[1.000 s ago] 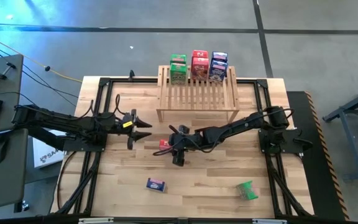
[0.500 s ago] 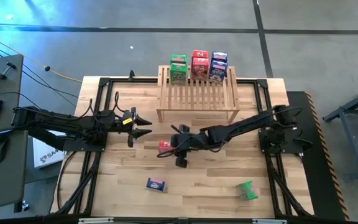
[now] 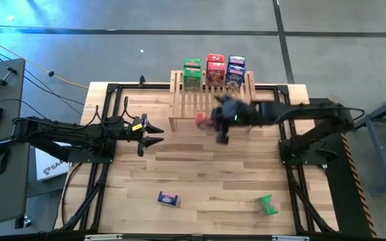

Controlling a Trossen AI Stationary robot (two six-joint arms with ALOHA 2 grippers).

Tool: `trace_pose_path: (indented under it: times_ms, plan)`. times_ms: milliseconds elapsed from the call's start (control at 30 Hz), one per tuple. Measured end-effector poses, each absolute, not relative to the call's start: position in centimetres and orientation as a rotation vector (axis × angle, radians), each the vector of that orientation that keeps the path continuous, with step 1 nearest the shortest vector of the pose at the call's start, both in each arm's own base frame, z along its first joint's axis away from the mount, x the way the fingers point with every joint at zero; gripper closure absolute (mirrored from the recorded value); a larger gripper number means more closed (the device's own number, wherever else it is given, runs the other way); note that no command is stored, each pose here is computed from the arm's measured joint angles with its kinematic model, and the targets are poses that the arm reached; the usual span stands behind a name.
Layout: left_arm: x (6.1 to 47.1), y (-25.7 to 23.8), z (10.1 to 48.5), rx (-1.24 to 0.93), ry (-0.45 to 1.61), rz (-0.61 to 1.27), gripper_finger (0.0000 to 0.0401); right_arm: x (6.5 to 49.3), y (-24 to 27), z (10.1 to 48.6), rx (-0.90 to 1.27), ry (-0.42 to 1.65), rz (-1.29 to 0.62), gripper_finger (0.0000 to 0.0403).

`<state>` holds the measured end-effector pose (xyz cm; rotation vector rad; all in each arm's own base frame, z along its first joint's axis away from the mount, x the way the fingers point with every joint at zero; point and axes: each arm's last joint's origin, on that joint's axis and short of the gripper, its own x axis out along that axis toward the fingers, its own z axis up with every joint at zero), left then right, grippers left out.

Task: Stack cereal on shelf
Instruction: Put the red cereal box on the shelf aligned with the other red cereal boxes

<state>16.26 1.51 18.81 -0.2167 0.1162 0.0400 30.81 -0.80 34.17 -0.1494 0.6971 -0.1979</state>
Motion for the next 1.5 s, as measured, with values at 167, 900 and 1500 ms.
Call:
trace_pose_path:
  times_ms: [167, 900, 1500]
  plan:
    - [16.3, 1.5, 18.9, -0.225, 0.104, 0.039, 0.0231, 29.3, -6.2, 34.7, -0.201, 0.728, -0.230, 0.0281]
    - [16.3, 1.6, 19.3, -0.213, 0.064, 0.054, 0.0231, 27.6, -13.6, 34.6, -0.202, 0.713, -0.310, 0.0265]
    - [16.3, 2.0, 19.3, -0.210, 0.059, 0.118, 0.0231, 28.2, -14.7, 35.2, -0.264, 0.653, -0.510, 0.0196]
